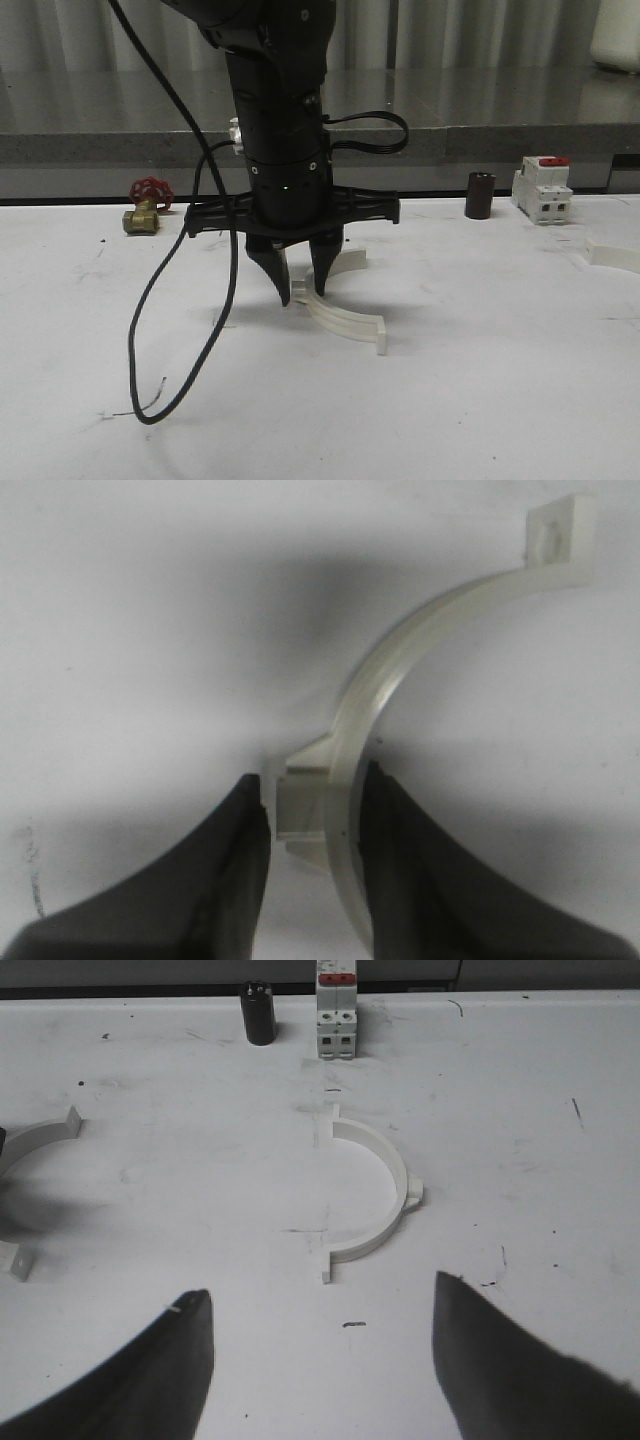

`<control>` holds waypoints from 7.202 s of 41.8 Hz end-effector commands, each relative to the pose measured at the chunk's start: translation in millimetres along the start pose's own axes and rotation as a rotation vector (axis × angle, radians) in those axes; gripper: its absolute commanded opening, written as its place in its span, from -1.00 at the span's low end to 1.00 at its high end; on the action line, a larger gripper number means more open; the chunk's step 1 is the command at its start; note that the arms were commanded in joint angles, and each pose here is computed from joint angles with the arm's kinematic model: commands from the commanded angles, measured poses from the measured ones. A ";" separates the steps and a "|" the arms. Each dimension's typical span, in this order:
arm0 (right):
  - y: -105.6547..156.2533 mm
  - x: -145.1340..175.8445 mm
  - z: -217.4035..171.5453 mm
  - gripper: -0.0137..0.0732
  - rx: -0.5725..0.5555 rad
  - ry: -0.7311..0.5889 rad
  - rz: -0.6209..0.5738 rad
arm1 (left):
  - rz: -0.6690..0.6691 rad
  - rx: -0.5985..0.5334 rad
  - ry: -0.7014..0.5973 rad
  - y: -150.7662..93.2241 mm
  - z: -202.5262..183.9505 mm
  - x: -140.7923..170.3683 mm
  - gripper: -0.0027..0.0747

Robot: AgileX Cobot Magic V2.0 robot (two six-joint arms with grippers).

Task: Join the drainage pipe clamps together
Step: 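Open the left gripper and raise it away from the clamp, then move the right gripper over the other white half-ring clamp, then grasp the second clamp's end tab with the right gripper and lift, then lower the clamp against the placed half, closing the ring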

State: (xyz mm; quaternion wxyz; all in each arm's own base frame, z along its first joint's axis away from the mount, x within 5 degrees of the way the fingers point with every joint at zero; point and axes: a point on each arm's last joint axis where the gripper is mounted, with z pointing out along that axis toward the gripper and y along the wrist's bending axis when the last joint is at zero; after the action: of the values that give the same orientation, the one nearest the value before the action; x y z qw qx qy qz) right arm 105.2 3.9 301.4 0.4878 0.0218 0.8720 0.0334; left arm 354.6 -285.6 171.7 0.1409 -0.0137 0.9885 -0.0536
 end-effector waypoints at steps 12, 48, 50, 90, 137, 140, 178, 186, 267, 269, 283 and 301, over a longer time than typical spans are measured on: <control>-0.2 -13.3 -3.0 0.46 0.006 -0.082 -0.013 | 0.019 0.091 -0.108 -8.2 -49.4 -11.1 -0.33; -0.2 -13.3 -3.0 0.46 0.006 -0.082 -0.013 | 0.717 0.256 -0.591 116.7 -252.3 93.0 -0.33; -0.2 -13.3 -3.0 0.46 0.006 -0.082 -0.013 | 0.708 0.271 -0.601 125.3 -252.2 105.1 -0.33; 0.6 -17.5 -3.4 0.46 -0.002 -0.128 -0.005 | 0.672 0.339 -0.717 200.5 -253.2 203.2 -0.33; -39.5 -77.2 182.7 0.46 0.150 0.564 0.046 | 0.672 0.339 -0.719 200.4 -253.4 203.1 -0.34; -42.5 -75.5 199.5 0.46 0.156 0.580 0.037 | 0.672 0.339 -0.719 200.4 -253.4 203.1 -0.34; -57.4 -54.8 290.0 -0.17 0.172 0.788 0.020 | 0.672 0.339 -0.719 200.4 -253.4 203.1 -0.34; -55.5 -58.6 285.1 -0.17 0.165 0.784 0.035 | 0.672 0.339 -0.719 200.4 -253.4 203.1 -0.34; 116.8 -98.4 213.5 -0.36 0.097 0.615 0.060 | 0.672 0.339 -0.719 200.4 -253.4 203.1 -0.34; 119.3 -93.6 221.0 -0.36 0.103 0.622 0.076 | 0.672 0.339 -0.719 200.4 -253.4 203.1 -0.34; 137.0 -64.4 255.8 -0.36 0.078 0.684 0.087 | 0.672 0.339 -0.719 200.4 -253.4 203.1 -0.34; 149.9 -54.5 275.8 -0.36 0.064 0.711 0.087 | 0.672 0.339 -0.719 200.4 -253.4 203.1 -0.34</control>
State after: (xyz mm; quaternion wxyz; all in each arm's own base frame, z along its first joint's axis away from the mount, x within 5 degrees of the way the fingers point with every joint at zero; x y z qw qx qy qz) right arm 367.2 156.1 187.6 0.1080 0.0631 0.9921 0.0097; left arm 84.4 -67.1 321.1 0.4434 0.3209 0.8250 -0.1408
